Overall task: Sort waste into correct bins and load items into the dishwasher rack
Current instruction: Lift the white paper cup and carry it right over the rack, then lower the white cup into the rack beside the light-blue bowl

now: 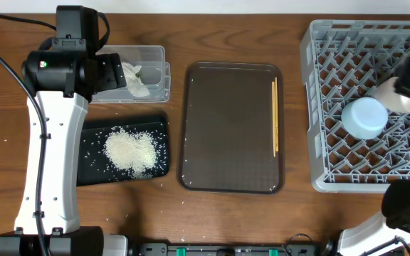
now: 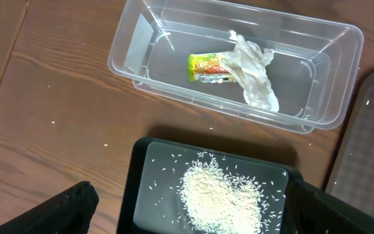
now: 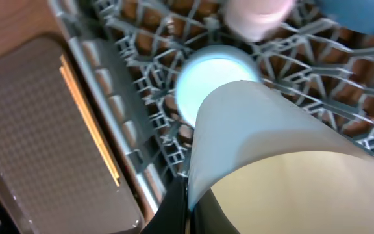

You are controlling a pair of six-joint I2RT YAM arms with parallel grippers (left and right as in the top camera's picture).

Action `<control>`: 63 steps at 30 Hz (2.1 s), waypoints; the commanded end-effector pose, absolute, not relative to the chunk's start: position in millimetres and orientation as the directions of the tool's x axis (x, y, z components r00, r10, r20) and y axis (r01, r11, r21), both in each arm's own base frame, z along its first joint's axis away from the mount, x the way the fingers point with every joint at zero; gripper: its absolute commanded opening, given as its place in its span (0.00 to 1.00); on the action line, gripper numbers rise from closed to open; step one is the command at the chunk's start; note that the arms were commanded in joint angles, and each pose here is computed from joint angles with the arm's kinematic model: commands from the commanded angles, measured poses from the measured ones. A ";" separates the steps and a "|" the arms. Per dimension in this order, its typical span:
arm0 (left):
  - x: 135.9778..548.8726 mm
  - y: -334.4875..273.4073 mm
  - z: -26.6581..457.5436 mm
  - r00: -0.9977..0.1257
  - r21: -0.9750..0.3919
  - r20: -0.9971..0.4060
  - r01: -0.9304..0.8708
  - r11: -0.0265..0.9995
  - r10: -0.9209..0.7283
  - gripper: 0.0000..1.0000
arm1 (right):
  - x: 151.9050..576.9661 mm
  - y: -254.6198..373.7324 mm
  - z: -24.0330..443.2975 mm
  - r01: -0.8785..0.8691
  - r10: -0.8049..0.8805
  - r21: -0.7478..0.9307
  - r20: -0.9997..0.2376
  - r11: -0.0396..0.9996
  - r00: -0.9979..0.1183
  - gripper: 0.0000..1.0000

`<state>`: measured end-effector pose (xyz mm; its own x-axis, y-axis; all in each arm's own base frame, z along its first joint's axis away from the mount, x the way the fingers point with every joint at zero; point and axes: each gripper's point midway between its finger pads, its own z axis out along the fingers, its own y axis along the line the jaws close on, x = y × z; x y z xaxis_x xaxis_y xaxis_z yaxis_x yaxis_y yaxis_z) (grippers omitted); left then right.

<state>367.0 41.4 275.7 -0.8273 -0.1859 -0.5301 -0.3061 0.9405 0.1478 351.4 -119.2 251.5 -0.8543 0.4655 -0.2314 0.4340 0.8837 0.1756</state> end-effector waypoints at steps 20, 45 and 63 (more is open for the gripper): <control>364.7 44.5 278.0 -0.827 0.159 -0.533 -0.307 0.938 -0.180 0.96 | 320.7 -142.3 261.7 0.092 0.527 0.788 -0.315 0.609 -0.789 0.01; 364.7 44.5 278.0 -0.827 0.159 -0.533 -0.307 0.938 -0.180 0.96 | 337.3 -186.6 193.6 -0.102 0.664 0.859 -0.458 0.502 -0.591 0.01; 364.7 44.5 278.0 -0.827 0.159 -0.533 -0.307 0.938 -0.180 0.96 | 329.1 -180.6 138.5 0.033 0.709 0.914 -0.291 0.405 -0.643 0.01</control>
<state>367.0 41.4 275.7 -0.8273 -0.1859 -0.5301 -0.3061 0.9405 0.1478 333.0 -179.4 150.8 -0.6331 0.6982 -0.3341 -0.0172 0.4187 0.9079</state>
